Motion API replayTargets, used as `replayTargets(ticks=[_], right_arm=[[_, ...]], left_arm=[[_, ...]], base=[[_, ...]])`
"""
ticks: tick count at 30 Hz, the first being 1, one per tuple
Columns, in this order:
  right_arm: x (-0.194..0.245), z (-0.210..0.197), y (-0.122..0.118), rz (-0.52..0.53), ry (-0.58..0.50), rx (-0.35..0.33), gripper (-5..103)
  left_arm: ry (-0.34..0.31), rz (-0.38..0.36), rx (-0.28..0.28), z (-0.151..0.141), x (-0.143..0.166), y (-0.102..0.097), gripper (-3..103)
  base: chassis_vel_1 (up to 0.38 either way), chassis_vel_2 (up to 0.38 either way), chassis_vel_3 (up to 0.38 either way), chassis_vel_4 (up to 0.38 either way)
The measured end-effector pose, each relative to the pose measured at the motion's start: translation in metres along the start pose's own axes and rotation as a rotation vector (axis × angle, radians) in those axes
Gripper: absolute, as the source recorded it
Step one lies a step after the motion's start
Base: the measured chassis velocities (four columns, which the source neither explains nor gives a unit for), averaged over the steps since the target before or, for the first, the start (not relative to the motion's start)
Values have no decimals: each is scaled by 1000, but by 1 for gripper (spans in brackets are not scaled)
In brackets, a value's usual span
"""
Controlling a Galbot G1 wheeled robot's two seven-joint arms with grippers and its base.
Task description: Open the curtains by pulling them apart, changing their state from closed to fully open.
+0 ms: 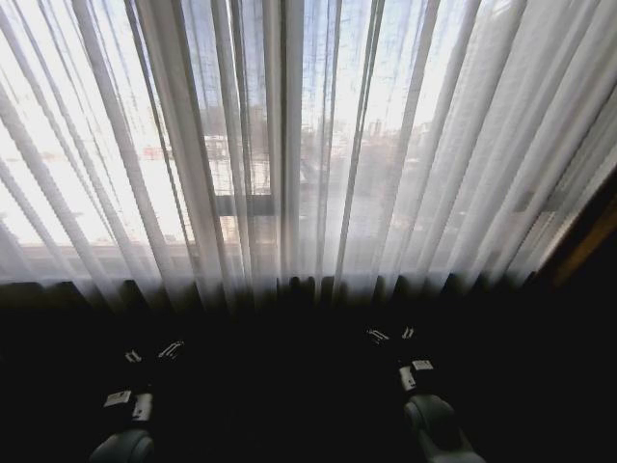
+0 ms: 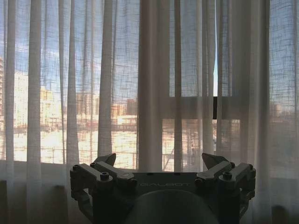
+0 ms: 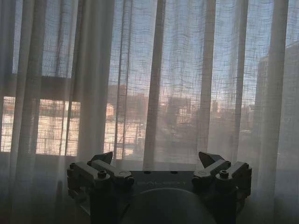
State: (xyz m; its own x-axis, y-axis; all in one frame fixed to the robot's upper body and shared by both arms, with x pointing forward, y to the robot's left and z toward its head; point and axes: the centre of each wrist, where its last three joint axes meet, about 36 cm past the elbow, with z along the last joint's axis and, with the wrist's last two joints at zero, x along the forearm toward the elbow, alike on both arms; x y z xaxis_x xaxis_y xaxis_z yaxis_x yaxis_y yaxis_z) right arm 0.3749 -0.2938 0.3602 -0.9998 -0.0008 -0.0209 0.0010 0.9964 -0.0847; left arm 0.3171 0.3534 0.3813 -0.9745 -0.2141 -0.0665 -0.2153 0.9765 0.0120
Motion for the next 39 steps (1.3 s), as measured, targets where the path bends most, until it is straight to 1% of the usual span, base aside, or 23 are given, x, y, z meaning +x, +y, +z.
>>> replayTargets(ticks=[6,16,21,26,34,39], right_arm=[[4,-5,-2,1,-10,3,100],[11,-4,-1,-17,8,0,100],[10,-3,-3,-25,10,-21,100],[6,-3,-4,-28,5,-23,100],[5,-4,-1,-42,1,-25,100],[5,-4,-1,-49,2,-25,100]], left_arm=[[0,0,0,0,0,0,100],[0,0,0,0,0,0,100],[0,0,0,0,0,0,100],[0,0,0,0,0,0,100],[0,0,0,0,0,0,100],[0,0,0,0,0,0,100]], base=[[0,0,0,0],[0,0,0,0],[0,0,0,0],[0,0,0,0],[-110,123,95,-103],[-229,194,199,-190]])
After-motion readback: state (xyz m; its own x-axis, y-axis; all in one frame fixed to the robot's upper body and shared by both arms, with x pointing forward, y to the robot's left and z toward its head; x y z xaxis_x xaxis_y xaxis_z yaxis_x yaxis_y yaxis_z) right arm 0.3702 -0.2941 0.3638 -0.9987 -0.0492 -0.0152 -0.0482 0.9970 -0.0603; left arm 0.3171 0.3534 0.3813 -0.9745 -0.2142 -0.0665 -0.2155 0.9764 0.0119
